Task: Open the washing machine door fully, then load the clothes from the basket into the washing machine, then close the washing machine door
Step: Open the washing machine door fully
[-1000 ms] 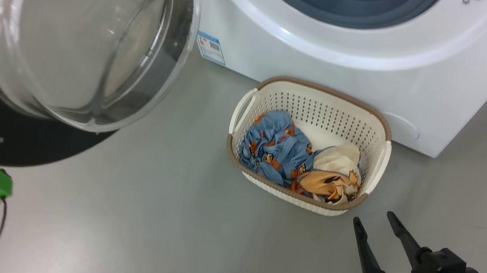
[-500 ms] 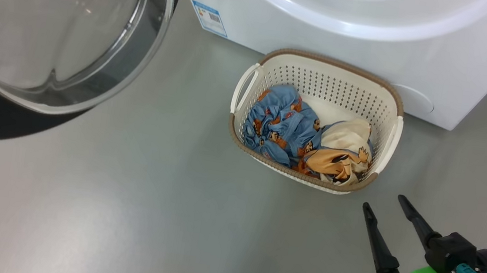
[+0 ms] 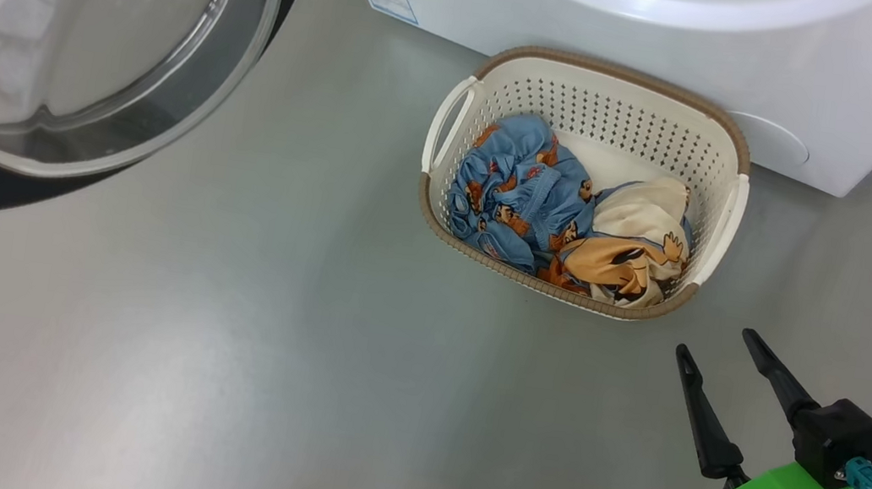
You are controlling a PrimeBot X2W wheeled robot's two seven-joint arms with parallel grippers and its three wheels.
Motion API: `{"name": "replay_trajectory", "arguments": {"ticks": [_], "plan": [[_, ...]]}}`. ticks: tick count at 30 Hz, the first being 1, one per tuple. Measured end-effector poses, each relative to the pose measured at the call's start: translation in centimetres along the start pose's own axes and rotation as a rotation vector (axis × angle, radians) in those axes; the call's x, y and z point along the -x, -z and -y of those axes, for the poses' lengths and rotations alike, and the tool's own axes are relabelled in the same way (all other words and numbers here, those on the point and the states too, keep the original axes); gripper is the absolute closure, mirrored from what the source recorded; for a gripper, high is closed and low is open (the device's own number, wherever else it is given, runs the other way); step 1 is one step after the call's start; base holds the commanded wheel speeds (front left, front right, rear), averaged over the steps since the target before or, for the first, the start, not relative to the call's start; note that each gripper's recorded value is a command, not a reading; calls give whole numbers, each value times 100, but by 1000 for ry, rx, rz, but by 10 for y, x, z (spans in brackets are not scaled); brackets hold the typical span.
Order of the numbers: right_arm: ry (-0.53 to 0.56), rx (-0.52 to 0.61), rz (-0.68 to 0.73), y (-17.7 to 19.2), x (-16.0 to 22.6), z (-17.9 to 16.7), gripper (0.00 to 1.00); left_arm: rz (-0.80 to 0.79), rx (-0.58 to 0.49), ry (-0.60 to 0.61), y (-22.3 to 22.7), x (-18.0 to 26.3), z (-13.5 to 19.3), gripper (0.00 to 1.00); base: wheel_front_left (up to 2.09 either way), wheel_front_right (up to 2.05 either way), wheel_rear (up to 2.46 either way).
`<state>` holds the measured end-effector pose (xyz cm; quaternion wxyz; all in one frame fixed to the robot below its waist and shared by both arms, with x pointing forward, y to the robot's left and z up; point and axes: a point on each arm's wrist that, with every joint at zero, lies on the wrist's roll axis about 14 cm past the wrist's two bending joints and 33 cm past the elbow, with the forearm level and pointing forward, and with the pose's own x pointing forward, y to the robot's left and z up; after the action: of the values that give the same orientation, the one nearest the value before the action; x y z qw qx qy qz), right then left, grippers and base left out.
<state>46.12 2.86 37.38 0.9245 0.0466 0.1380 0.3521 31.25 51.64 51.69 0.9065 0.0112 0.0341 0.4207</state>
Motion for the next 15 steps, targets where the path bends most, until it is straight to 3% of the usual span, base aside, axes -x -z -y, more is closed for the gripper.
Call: {"name": "replay_trajectory", "arguments": {"ticks": [15], "plan": [[15,1,24,-8,5,0,0,29,-11,42,-9,-1,8,100,0,0,0]]}}
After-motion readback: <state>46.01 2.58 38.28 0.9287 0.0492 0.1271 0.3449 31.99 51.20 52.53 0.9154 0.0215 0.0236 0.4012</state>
